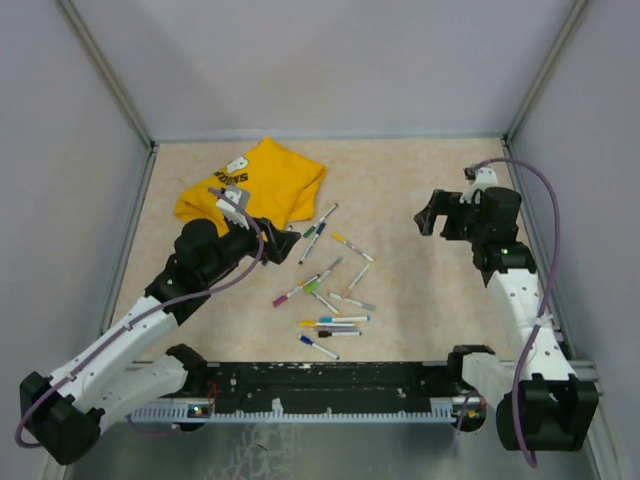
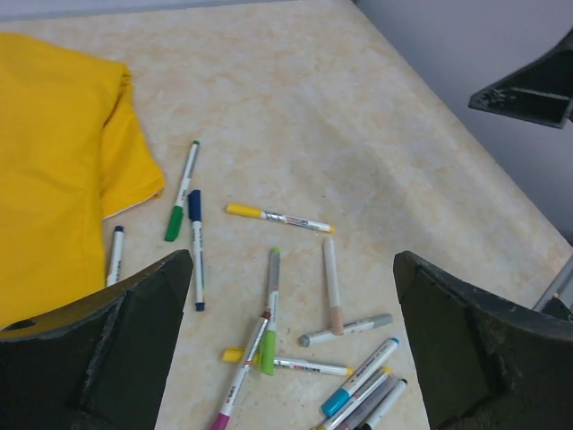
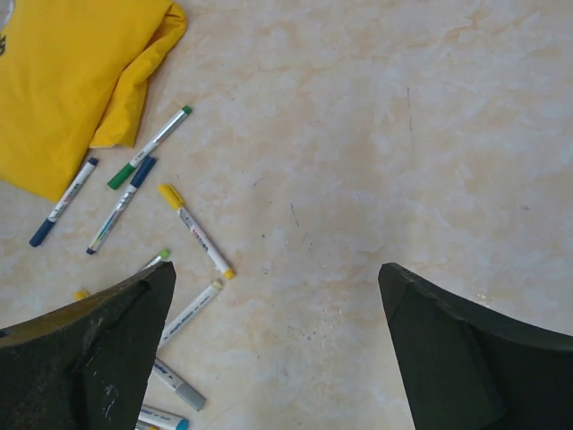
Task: Open the pen caps
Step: Pick up the pen from the center of the board.
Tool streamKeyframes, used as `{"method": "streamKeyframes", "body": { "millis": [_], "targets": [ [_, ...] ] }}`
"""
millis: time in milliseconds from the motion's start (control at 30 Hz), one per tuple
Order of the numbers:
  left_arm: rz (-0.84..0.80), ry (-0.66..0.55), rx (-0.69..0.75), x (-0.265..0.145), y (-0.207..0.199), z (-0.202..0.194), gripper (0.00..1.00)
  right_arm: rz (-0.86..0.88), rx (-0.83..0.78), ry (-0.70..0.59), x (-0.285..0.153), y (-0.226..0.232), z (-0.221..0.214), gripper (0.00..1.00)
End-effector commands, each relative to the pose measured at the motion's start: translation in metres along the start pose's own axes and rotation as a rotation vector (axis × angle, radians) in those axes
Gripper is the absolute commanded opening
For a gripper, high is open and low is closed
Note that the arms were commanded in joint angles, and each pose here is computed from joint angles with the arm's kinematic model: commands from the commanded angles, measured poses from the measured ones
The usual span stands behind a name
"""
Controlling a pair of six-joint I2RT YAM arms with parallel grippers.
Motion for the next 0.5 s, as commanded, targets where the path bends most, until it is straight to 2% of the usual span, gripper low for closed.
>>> {"method": "streamKeyframes", "body": {
  "millis": [0, 133, 267, 467],
  "targets": [
    [-0.068, -0.034, 0.063, -0.006, -0.026, 0.012, 1.0, 0.076, 0.02, -0.092, -0.019, 0.024, 0.032, 0.98],
    [-0.146, -0.045, 0.065, -0.009, -0.046, 0.004, 1.0, 0.16, -0.004, -0.087, -0.024, 0.037, 0.035, 0.98],
    [-0.191, -0.009, 0.054, -0.008, -0.057, -0.012, 0.99, 0.404, -0.146, -0.012, -0.031, 0.062, 0.021, 0.98],
    [-0.209, 0.057, 0.024, 0.0, -0.062, -0.043, 0.97, 0.613, -0.247, 0.073, -0.037, 0.081, 0.002, 0.98]
  ]
}}
Point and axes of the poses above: each gripper's point midway between its finger pads, its own x axis out along the fingers, its own y axis along the line the jaws close on, z = x × y, the point moved 5 cm from there along -x, back along the fingers, and after that the axes turned 12 degrees about x, right-handed, at the moved point
